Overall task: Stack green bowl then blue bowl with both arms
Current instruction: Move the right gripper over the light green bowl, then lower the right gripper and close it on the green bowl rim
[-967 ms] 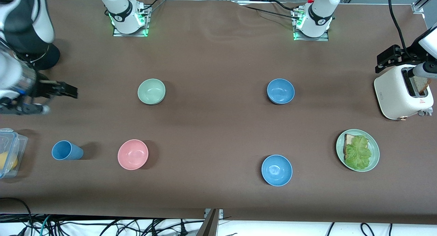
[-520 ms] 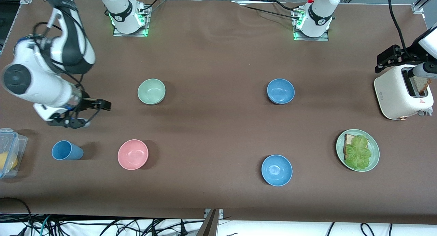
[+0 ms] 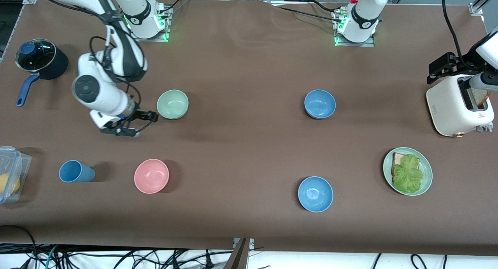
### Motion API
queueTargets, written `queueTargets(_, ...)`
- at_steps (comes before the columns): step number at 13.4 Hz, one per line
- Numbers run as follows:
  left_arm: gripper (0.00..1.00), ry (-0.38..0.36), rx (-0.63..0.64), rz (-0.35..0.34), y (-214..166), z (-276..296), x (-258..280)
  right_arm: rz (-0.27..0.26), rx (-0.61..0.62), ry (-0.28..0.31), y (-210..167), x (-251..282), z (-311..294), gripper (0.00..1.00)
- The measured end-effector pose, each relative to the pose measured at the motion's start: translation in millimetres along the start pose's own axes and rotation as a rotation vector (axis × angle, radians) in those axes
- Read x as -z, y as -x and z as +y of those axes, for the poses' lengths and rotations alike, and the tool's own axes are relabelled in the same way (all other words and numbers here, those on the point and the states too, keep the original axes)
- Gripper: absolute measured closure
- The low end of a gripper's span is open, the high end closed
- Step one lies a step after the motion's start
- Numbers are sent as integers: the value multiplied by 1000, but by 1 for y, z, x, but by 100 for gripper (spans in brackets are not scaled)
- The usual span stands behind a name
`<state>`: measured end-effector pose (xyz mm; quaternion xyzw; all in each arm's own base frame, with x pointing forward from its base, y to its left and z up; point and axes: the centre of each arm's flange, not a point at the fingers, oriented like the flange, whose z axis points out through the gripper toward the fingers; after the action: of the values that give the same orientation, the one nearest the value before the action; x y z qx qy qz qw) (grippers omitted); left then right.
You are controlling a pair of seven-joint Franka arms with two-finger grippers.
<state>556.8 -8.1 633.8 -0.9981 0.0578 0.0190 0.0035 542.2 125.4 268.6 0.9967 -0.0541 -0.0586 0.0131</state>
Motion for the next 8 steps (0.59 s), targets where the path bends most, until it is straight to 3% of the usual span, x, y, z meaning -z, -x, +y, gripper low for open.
queueTargets(8,0,0,0,-1,0,0,-1,-34,9,15,34,-45,-2,0)
